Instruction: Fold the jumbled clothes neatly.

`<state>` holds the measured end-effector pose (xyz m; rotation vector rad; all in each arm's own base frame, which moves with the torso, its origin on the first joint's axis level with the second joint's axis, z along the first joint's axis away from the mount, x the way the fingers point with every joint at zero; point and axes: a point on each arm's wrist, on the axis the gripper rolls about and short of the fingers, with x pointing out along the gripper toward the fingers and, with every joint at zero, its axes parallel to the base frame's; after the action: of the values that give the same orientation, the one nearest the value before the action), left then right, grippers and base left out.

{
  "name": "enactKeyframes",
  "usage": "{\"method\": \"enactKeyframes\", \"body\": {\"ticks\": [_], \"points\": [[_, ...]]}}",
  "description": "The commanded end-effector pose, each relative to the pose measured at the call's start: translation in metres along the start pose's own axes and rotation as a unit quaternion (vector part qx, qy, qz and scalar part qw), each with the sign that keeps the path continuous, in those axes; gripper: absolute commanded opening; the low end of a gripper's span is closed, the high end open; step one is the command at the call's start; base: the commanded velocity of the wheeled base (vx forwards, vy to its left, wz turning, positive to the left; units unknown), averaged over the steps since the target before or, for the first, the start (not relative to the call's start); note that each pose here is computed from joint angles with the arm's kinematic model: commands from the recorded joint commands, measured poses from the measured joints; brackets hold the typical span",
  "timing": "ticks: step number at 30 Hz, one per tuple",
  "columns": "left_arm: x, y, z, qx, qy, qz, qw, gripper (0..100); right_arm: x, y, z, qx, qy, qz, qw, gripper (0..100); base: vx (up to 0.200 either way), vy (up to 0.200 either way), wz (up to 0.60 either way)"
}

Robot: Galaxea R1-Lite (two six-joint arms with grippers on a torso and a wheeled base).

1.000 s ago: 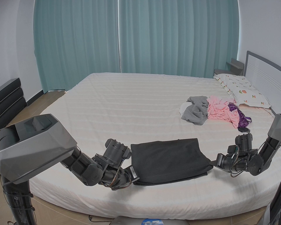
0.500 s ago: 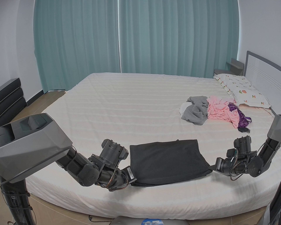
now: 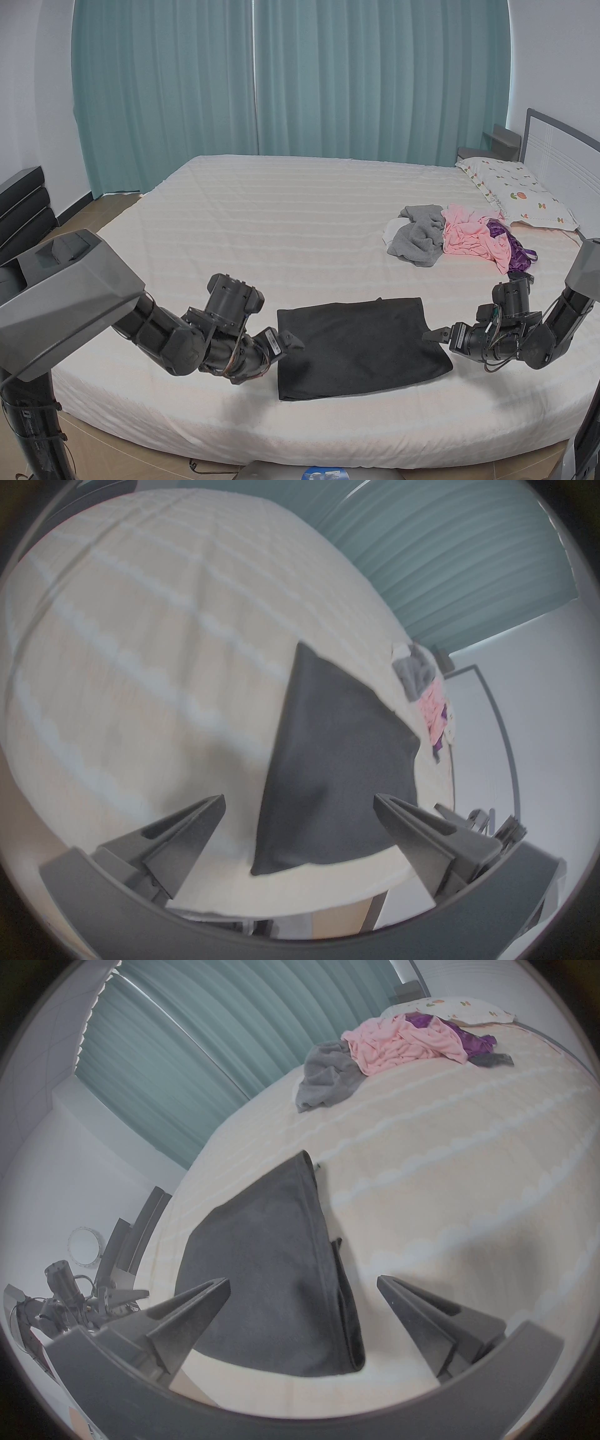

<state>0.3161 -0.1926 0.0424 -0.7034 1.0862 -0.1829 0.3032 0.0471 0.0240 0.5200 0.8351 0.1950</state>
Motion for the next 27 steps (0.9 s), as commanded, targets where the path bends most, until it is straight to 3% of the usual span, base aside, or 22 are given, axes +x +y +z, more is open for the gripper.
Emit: {"method": "enactKeyframes", "body": {"ticks": [1,10,24,27], "points": [[0.02,-0.004,0.038,-0.018,-0.037,-0.017,0.999,100,0.018,0.01,0.016,-0.005,-0.018,0.022,0.9996,100,0.0,0.0,0.0],[0.067,-0.013,0.068,-0.017,-0.069,-0.029,0.9971,100,0.046,0.012,0.038,0.046,-0.04,0.033,0.9976,100,0.0,0.0,0.0],[0.097,-0.013,0.089,-0.01,-0.123,-0.013,0.9922,100,0.069,0.008,0.047,0.05,-0.045,0.038,0.997,100,0.0,0.0,0.0],[0.104,-0.015,0.091,-0.008,-0.128,-0.018,0.9916,100,0.076,0.011,0.055,0.071,-0.055,0.047,0.9948,100,0.0,0.0,0.0]]}}
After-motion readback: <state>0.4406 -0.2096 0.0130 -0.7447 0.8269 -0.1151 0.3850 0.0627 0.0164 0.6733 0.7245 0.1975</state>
